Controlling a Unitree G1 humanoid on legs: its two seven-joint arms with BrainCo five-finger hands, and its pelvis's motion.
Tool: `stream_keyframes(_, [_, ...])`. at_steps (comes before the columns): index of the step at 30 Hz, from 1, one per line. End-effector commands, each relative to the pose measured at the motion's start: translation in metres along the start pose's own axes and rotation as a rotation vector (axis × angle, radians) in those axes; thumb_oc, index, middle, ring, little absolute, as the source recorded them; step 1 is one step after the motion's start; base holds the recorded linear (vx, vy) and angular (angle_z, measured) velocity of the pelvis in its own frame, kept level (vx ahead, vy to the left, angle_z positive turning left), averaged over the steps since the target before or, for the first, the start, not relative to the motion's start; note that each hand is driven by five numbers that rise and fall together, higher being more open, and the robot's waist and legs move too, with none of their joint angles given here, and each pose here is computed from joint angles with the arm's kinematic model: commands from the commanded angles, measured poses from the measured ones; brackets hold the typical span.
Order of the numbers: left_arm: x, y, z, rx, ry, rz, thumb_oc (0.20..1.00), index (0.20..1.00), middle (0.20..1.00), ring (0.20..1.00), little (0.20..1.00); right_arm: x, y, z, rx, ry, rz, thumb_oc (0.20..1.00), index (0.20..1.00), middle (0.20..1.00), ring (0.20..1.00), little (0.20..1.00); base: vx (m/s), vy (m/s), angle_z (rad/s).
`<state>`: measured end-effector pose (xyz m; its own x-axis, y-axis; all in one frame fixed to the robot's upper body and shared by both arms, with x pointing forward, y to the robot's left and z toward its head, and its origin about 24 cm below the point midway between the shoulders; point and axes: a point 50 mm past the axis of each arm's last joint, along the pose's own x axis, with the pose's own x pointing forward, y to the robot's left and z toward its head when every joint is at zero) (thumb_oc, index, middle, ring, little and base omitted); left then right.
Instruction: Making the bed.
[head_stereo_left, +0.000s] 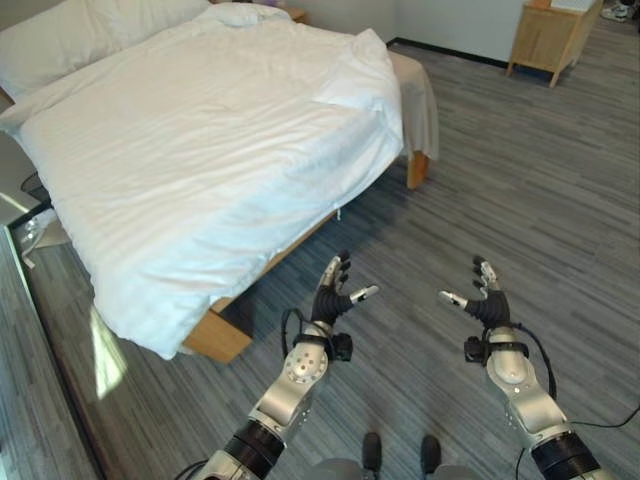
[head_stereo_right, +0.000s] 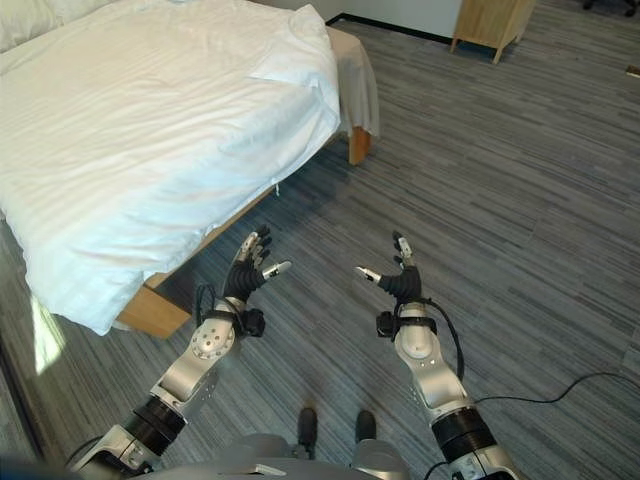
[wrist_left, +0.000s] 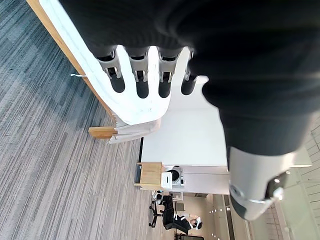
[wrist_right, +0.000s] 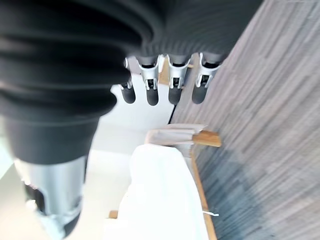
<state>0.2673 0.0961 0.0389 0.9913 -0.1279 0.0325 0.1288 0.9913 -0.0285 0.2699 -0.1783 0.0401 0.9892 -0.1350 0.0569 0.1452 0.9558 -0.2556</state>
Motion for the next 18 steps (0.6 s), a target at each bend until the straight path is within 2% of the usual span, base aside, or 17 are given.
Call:
stream_keyframes(1, [0.014, -0.011, 0.018, -0.013, -0.103, -0.006, 1.000, 1.000, 1.000, 1.000, 1.000, 0.004, 0.004, 0.014, -0.030, -0.084, 0.008, 1.000, 1.000, 1.000, 1.000, 1.000, 0.00, 0.000, 0.00])
stream_keyframes(9, [0.010, -0.005, 0.013, 0.022, -0.076, 0.006, 1.000, 1.000, 1.000, 1.000, 1.000, -0.003, -0.002, 0.001, -0.108, -0.035, -0.016, 1.000, 1.000, 1.000, 1.000, 1.000, 0.02, 0.015, 0.00])
stream_keyframes(12, [0.002, 0.013, 0.006, 0.039, -0.050, 0.064, 1.000, 1.000, 1.000, 1.000, 1.000, -0.011, -0.015, -0.014, -0.150, 0.024, -0.064, 1.000, 1.000, 1.000, 1.000, 1.000, 0.04, 0.052, -0.13])
stream_keyframes(18, [-0.012, 0.041, -0.001, 0.084, -0.017, 0.115, 1.000, 1.000, 1.000, 1.000, 1.000, -0.013, -0.026, -0.012, -0.120, 0.013, -0.076, 1.000, 1.000, 1.000, 1.000, 1.000, 0.02, 0.039, -0.26])
